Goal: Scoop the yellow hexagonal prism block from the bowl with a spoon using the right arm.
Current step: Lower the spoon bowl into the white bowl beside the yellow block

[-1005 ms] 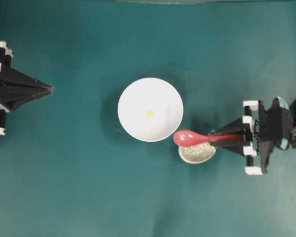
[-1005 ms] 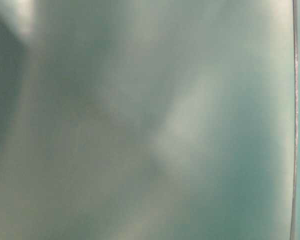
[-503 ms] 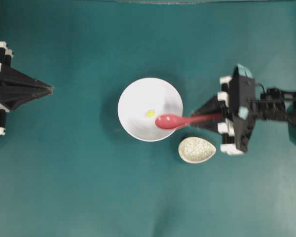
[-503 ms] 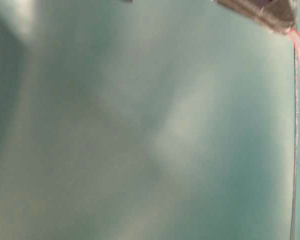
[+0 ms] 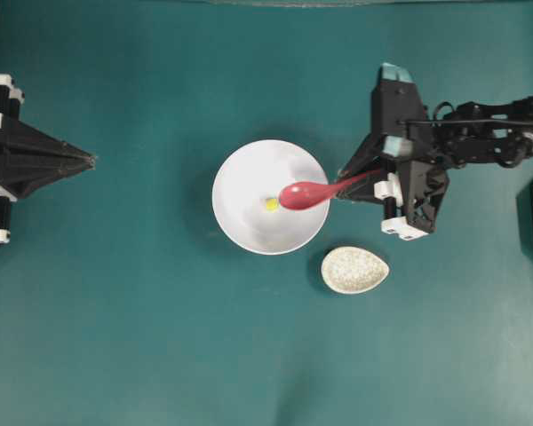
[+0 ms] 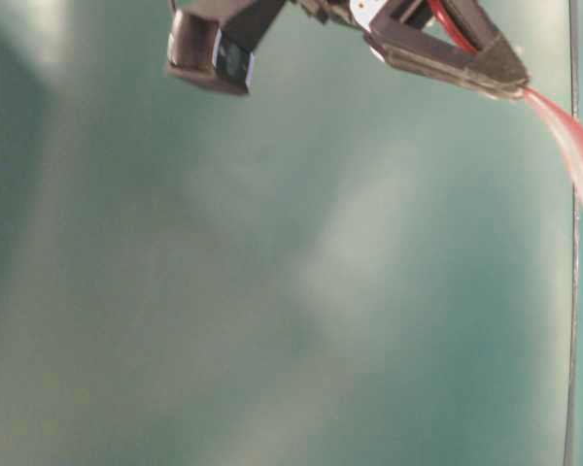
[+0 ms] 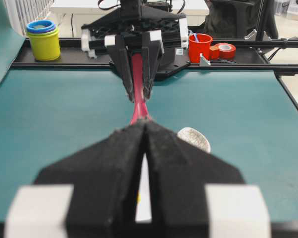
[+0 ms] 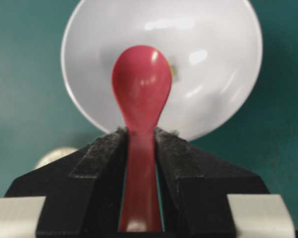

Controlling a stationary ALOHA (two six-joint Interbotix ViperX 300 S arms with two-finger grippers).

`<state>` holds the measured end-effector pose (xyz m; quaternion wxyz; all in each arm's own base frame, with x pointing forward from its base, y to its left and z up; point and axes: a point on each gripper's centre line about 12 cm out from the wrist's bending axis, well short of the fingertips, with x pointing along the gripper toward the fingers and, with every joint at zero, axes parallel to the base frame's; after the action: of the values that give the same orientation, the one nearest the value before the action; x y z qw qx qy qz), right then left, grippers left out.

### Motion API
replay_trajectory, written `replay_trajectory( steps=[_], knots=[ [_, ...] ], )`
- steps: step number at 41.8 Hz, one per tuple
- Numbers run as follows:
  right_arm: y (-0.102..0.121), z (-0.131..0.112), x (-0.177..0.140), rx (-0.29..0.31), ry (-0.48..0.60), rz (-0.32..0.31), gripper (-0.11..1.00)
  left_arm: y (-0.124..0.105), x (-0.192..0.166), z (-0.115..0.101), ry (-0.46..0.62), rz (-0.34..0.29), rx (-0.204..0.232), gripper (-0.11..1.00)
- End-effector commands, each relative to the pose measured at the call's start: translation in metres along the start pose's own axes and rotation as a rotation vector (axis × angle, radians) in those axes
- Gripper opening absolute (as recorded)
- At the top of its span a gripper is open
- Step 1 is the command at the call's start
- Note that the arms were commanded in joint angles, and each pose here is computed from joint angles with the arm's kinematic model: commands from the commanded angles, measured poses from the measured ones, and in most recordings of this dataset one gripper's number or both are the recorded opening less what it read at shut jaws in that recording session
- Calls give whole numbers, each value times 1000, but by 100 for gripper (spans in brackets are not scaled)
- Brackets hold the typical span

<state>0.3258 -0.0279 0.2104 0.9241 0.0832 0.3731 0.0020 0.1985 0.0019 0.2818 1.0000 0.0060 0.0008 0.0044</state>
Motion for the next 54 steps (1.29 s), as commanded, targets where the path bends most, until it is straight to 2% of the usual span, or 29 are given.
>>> replay_trajectory(
  steps=[1, 12, 25, 54],
  knots=[
    [1, 12, -2, -15, 0, 11, 25, 0, 2, 9, -25, 1, 2, -1],
    [0, 19, 11, -61, 71, 23, 25, 1, 2, 9, -25, 3, 0, -1],
    [-1, 22, 23, -85, 132, 27, 25, 0, 2, 10, -28, 1, 0, -1],
    [-9, 9, 48, -47, 210, 1, 25, 0, 2, 10, -28, 1, 2, -1]
  ],
)
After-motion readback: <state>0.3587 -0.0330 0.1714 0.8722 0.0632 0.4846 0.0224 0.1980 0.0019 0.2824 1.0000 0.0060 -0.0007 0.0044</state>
